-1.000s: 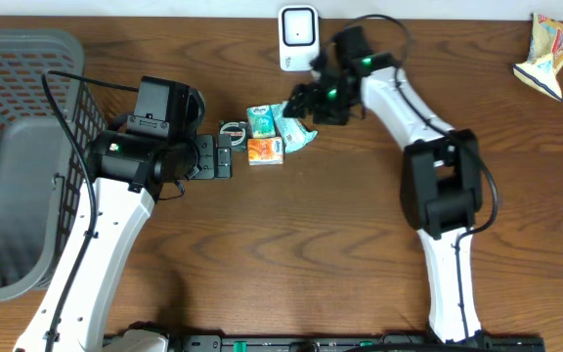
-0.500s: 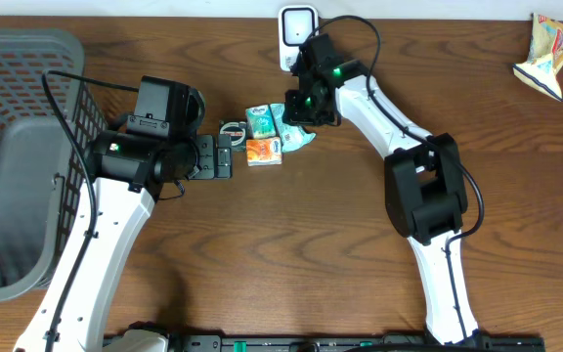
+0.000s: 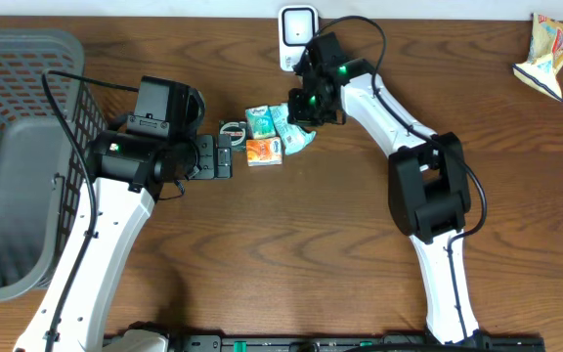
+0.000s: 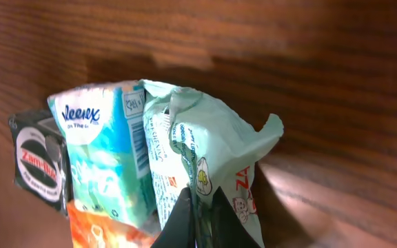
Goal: Scan the item barcode
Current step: 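Push the wipes package against the tissue packs and open the right gripper, then raise the right gripper away from the wipes package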
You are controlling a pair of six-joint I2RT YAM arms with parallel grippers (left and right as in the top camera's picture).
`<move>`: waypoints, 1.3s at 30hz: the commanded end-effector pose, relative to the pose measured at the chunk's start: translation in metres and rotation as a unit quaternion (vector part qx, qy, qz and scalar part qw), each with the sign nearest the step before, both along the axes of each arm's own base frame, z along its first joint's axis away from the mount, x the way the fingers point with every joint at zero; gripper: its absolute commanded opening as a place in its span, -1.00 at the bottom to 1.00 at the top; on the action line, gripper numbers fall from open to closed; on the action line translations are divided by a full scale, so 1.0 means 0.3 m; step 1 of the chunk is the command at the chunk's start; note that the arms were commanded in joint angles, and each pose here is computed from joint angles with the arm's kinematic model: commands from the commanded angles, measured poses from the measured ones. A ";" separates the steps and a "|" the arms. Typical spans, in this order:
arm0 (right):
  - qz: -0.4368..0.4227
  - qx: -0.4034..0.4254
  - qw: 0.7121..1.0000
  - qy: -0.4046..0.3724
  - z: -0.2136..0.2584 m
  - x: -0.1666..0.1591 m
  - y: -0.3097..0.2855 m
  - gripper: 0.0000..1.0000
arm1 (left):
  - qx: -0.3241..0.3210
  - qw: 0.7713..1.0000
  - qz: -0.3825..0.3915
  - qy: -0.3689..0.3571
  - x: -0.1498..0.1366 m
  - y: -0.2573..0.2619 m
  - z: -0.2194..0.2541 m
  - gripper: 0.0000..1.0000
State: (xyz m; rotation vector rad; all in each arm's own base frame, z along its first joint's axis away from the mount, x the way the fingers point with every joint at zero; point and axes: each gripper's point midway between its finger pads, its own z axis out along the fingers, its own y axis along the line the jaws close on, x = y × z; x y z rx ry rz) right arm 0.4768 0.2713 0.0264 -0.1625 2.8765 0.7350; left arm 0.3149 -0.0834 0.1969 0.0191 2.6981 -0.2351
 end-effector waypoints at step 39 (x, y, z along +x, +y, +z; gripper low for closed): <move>-0.032 0.004 0.999 0.033 0.084 0.001 -0.182 0.99 | 0.002 1.000 -0.001 -0.010 0.006 0.003 0.020 0.95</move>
